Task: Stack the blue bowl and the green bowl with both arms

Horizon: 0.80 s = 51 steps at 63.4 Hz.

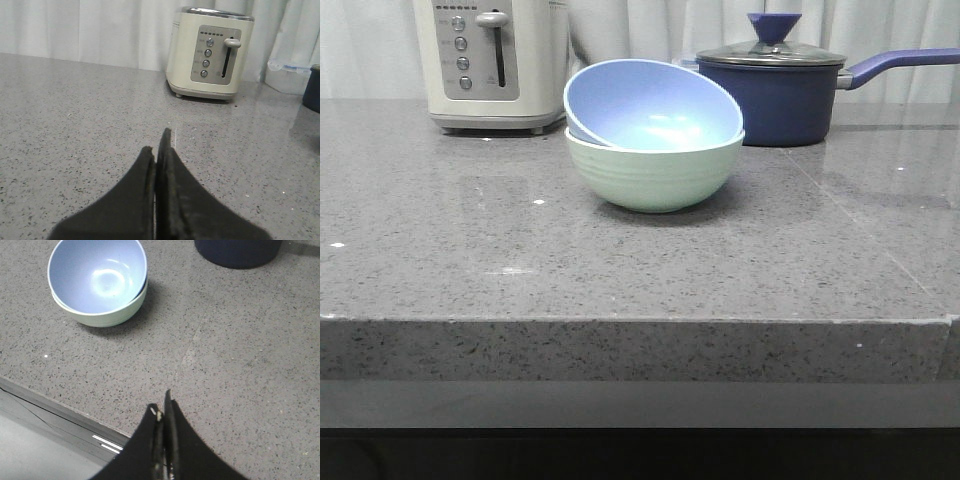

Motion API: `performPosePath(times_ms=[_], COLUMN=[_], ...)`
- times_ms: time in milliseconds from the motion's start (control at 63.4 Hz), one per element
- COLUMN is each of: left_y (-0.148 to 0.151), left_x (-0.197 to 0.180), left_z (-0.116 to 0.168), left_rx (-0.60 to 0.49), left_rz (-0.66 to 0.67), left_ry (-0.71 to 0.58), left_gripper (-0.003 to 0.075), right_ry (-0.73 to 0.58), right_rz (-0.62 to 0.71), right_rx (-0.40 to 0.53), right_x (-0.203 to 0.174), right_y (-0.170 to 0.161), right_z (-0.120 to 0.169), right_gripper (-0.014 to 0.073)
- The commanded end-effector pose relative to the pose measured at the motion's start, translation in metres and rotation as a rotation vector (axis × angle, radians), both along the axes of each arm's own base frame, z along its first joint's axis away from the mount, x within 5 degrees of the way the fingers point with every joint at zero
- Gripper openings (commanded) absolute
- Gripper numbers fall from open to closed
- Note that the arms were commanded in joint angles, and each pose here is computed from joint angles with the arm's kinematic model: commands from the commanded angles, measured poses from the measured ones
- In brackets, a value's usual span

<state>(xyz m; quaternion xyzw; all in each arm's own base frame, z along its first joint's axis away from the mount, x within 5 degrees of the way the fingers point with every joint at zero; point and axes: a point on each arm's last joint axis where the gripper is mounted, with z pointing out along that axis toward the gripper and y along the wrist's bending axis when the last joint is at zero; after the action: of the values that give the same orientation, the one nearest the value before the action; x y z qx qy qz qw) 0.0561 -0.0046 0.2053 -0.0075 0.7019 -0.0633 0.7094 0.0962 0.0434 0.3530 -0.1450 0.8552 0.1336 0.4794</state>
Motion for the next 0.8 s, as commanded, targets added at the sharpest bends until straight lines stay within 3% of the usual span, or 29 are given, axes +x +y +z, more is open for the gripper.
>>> performPosePath(times_ms=[0,663,789], left_y=[0.0,0.0,0.0], left_x=[-0.002,-0.002,-0.002], left_z=[0.006,0.006,0.006], left_rx=[-0.006,-0.006,-0.006], left_rz=[-0.002,-0.002,-0.002], left_ry=[-0.085,-0.085,-0.085], left_gripper=[-0.002,-0.002,-0.002], right_ry=[-0.087,-0.09,-0.184], right_rz=[-0.009,-0.009,-0.089], right_rx=[0.028,0.029,0.045], right_x=[0.003,0.002,-0.007], right_y=[0.0,0.0,-0.012], right_z=[0.013,0.012,0.003], right_gripper=[-0.0063,-0.0063,-0.0063])
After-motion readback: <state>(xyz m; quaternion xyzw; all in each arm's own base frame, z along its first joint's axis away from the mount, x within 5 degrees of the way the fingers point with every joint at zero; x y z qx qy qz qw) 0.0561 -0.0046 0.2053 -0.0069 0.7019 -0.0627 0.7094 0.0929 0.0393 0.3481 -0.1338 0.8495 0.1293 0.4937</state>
